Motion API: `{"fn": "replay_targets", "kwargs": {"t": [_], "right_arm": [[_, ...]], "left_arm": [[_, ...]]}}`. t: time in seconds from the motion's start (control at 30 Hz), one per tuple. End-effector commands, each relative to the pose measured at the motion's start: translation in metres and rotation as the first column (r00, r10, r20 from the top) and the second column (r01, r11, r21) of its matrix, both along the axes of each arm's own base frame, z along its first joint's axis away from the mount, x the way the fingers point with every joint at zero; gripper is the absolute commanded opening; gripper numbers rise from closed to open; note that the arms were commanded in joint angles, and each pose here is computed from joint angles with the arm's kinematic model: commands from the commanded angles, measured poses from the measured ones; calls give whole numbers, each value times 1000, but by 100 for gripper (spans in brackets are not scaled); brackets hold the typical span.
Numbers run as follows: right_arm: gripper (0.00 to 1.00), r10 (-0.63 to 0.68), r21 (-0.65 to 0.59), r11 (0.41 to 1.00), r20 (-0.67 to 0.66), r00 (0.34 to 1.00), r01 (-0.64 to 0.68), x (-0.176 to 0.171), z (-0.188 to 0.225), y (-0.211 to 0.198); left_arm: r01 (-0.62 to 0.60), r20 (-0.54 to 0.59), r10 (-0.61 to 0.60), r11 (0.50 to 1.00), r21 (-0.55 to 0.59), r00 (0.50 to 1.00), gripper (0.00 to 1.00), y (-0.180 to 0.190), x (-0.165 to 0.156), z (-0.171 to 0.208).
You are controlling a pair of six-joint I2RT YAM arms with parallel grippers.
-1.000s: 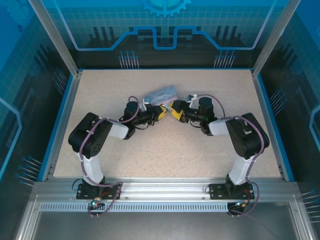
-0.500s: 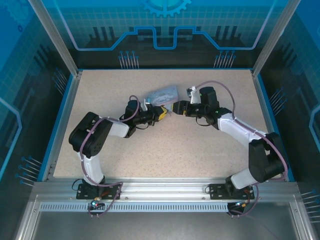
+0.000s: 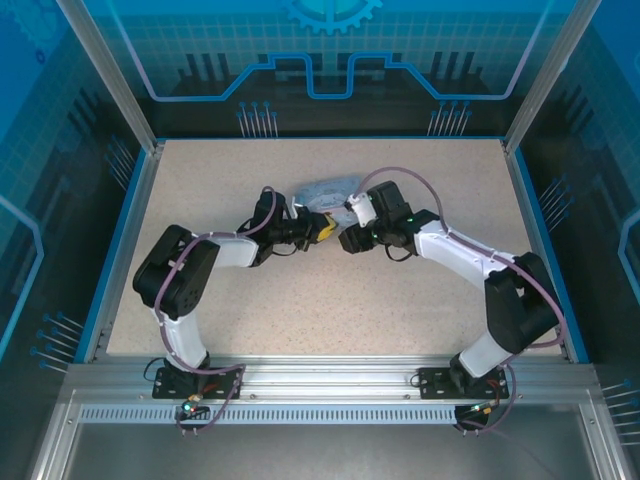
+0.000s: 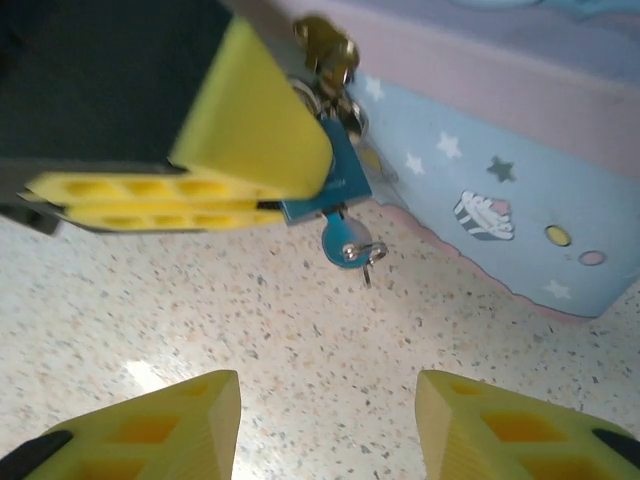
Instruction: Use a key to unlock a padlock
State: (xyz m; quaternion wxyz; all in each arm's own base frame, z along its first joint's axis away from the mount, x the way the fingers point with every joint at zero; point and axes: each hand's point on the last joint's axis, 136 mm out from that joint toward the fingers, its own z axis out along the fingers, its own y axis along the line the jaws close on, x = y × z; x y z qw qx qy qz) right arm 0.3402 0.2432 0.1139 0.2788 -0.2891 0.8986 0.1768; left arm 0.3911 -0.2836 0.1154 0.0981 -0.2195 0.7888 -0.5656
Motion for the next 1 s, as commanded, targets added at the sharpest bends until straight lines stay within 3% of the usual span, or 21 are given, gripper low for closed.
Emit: {"fn": "replay_targets", "kwargs": {"t": [0.0, 0.5, 0.97], "right_arm": [[50, 53, -59, 997, 64, 997, -50, 7, 6, 7], [44, 70, -108, 992, 77, 995, -62, 27, -5, 25], [30, 61, -85, 995, 63, 996, -55, 31, -13, 32]], "left_arm": [[57, 34, -56, 998, -15, 998, 0, -4, -2, 25], [81, 28, -80, 997, -16, 996, 0, -7, -4, 28], [82, 32, -81, 996, -25, 996, 0, -8, -3, 28]]}}
